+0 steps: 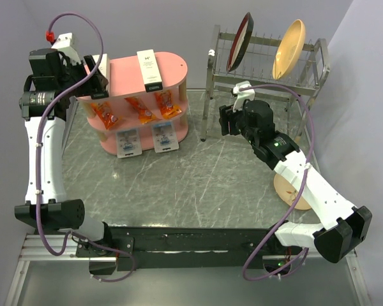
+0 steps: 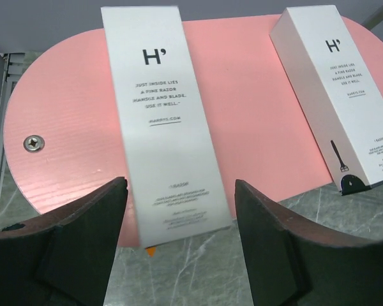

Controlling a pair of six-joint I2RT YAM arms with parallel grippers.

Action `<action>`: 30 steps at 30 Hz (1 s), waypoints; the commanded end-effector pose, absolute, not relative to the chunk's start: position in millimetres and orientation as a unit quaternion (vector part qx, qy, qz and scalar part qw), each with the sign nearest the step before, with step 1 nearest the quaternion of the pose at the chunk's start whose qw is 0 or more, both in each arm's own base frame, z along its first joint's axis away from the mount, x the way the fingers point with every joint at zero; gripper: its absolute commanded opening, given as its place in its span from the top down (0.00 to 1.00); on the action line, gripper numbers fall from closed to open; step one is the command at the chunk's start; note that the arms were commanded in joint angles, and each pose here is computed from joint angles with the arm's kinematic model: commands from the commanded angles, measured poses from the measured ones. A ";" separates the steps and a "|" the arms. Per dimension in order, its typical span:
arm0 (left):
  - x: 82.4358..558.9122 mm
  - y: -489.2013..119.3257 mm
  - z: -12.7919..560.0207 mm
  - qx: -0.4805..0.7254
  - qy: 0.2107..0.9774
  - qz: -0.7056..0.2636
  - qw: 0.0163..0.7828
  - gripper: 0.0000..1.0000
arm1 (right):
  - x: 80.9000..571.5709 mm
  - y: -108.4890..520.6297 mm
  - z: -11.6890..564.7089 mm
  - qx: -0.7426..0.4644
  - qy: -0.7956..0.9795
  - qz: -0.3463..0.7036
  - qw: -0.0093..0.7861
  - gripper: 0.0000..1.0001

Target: Place and organize the shaving razors onto the shelf

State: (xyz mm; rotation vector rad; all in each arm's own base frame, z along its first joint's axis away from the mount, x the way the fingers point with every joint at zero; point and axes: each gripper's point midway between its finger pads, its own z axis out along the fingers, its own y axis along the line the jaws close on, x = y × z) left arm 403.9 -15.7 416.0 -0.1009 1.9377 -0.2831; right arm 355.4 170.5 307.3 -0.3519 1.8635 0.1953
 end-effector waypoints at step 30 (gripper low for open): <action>384.4 19.0 436.7 -0.056 0.783 -0.015 0.619 0.74 | 359.3 178.1 343.7 -0.129 0.775 0.120 0.607 0.30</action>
